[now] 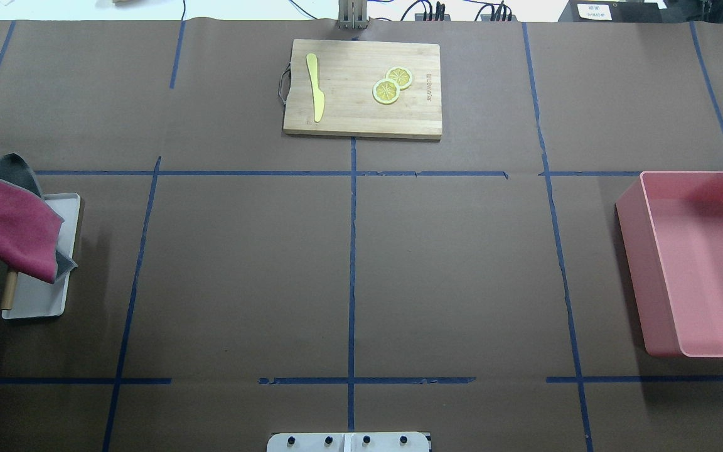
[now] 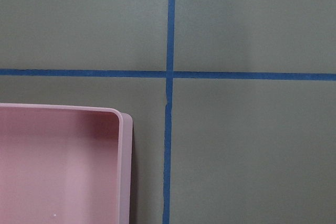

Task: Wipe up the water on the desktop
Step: 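Close the left gripper on the pink cloth on the white tray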

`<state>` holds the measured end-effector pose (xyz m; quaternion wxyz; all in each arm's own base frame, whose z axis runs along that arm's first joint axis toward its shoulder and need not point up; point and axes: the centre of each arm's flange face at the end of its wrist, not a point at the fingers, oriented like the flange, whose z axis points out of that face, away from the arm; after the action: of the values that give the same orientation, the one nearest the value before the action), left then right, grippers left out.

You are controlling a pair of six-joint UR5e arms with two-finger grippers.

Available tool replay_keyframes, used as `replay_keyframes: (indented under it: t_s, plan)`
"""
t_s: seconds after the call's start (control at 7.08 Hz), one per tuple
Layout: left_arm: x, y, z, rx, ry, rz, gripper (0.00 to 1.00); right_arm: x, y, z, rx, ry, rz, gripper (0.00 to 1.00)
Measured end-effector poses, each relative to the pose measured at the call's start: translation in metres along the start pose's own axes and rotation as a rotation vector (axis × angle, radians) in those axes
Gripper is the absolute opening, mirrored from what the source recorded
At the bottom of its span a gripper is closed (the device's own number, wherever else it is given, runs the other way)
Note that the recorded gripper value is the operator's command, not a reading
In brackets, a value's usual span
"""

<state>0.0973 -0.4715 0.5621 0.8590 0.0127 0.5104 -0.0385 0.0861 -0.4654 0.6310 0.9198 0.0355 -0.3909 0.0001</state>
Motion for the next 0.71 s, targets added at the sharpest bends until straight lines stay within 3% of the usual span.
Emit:
replay_keyframes:
  t_s: [0.42, 0.71]
  plan:
    - [0.008, 0.004, 0.013, -0.025, 0.003, -0.004, 0.8, -0.001, 0.0, -0.001, 0.003, -0.002, -0.002, 1.0]
    - [0.013, 0.004, 0.016, -0.031, 0.005, 0.004, 0.58, -0.002, 0.0, -0.002, 0.003, -0.002, -0.003, 1.0]
